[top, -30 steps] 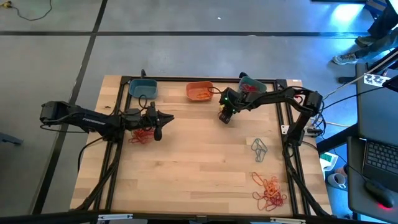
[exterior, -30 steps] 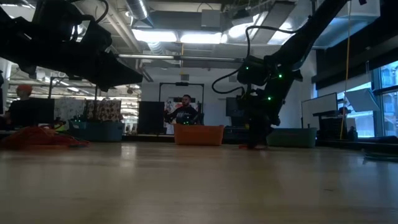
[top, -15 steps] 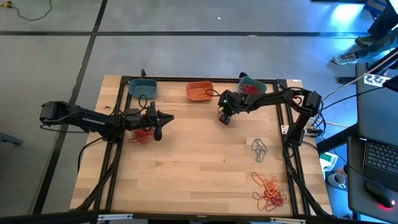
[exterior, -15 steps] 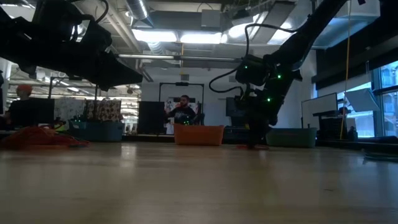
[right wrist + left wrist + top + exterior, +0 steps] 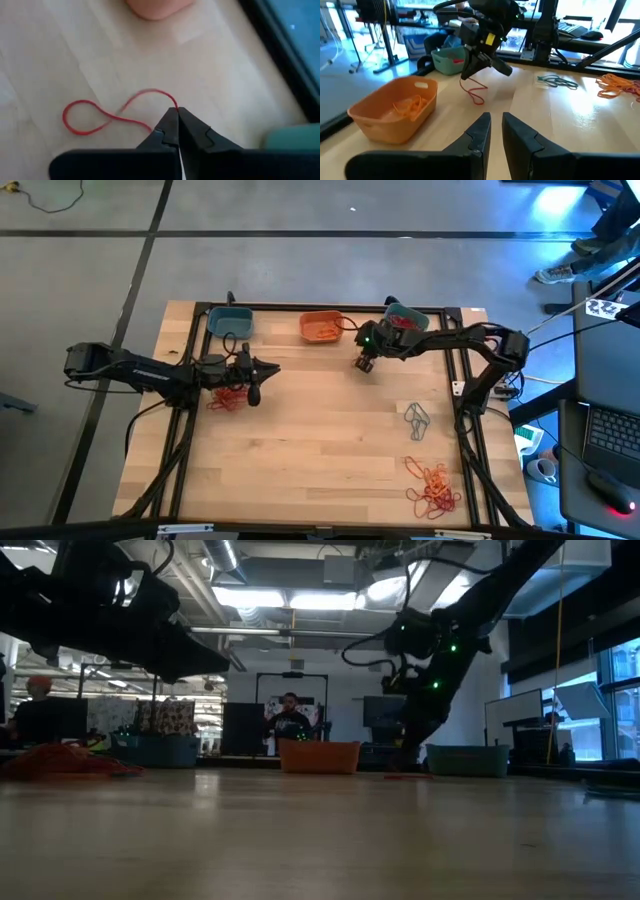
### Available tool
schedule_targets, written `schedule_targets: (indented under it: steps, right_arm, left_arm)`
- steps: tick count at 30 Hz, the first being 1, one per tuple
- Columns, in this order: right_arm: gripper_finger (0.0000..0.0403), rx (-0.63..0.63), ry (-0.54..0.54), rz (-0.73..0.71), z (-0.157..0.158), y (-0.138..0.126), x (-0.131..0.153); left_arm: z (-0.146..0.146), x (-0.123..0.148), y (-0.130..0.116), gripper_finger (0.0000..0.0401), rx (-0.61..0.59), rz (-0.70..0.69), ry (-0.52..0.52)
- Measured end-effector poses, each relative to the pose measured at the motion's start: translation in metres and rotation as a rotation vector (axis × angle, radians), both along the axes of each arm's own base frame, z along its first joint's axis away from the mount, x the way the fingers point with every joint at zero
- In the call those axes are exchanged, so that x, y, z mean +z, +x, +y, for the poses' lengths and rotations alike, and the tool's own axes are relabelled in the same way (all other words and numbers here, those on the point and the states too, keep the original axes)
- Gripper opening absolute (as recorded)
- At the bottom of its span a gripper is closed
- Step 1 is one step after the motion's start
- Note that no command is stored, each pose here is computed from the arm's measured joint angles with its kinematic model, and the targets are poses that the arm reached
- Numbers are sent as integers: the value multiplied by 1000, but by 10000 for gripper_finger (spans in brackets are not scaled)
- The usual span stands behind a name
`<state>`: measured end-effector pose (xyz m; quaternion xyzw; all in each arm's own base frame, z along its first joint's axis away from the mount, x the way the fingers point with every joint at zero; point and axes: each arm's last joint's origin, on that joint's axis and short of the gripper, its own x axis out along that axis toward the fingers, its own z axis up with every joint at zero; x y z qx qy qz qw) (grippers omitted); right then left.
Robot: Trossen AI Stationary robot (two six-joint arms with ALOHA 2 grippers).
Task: Sort rubber bands into baskets
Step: Put the red rubber band into the green bin
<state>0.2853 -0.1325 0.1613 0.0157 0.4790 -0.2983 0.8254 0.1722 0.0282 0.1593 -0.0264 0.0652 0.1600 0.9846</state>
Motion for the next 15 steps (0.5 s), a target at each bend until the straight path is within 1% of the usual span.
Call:
schedule_targets:
  steps: [3, 6, 9, 15]
  right_arm:
    - [2, -49, -40, 7, 2, -8, 15]
    - [2, -120, -97, 39, 5, -21, 31]
    - [2, -189, -161, 39, 6, -34, 48]
    - [2, -324, -260, -3, -7, -57, 74]
  left_arm:
    - [0, 2, 0, 45, -4, -12, 35]
    - [0, 2, 0, 45, -8, 0, 65]
    - [0, 3, 0, 45, -14, 5, 110]
    - [0, 7, 1, 45, -23, 2, 225]
